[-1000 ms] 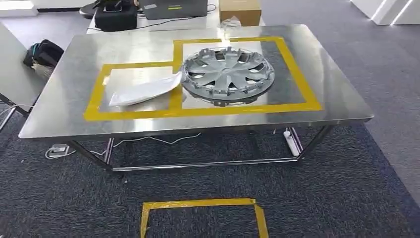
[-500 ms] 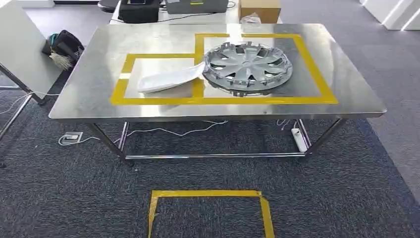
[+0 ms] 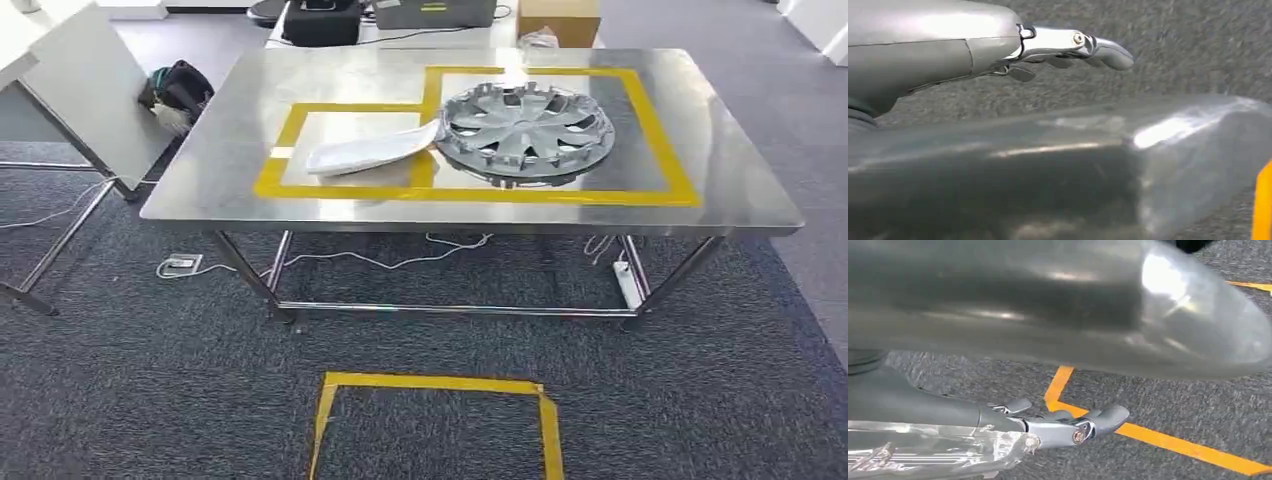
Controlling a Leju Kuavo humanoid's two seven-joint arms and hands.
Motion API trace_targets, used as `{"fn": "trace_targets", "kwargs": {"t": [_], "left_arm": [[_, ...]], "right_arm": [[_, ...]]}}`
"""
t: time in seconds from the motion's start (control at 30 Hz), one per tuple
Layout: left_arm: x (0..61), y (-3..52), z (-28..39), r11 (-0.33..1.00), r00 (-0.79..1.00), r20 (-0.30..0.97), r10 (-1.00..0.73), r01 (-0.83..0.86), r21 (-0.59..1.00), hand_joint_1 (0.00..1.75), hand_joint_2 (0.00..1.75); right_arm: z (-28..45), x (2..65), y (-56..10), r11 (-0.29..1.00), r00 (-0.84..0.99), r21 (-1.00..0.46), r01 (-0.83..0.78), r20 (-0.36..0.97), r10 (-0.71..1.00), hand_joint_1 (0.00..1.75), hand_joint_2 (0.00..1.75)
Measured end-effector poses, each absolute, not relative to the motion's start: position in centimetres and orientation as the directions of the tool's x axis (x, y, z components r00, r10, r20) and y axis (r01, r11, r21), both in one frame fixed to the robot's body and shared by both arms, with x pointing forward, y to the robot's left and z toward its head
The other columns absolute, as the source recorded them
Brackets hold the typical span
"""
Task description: Take the parts from the cabinet and place them on the table.
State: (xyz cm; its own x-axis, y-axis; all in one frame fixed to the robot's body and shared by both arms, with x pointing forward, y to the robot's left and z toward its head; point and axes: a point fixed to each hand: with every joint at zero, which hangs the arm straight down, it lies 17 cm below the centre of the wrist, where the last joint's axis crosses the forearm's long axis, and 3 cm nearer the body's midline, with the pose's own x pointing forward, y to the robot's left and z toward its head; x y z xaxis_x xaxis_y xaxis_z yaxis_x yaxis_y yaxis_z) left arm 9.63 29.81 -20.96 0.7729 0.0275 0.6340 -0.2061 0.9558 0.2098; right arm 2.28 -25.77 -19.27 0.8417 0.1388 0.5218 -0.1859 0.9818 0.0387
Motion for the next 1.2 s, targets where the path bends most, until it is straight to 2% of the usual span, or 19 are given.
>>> {"fn": "trace_targets", "kwargs": {"t": [0.53, 0.77, 1.2], "left_arm": [[9.8, 25.8, -21.5, 0.981, 0.785, 0.619, -0.015, -0.107, 0.159, 0.0, 0.0], [7.4, 24.5, -21.8, 0.984, 0.827, 0.561, 0.024, -0.117, 0.131, 0.0, 0.0], [7.0, 23.5, -20.0, 0.987, 0.829, 0.559, 0.015, -0.103, 0.126, 0.0, 0.0]], "right_arm": [[-19.1, 1.8, -25.8, 0.974, 0.839, 0.071, -0.217, 0.523, 0.149, 0.0, 0.0], [-19.1, 1.7, -25.8, 0.97, 0.832, 0.057, -0.237, 0.528, 0.172, 0.0, 0.0], [-19.0, 1.6, -25.6, 0.96, 0.821, 0.042, -0.277, 0.529, 0.214, 0.0, 0.0]]}}
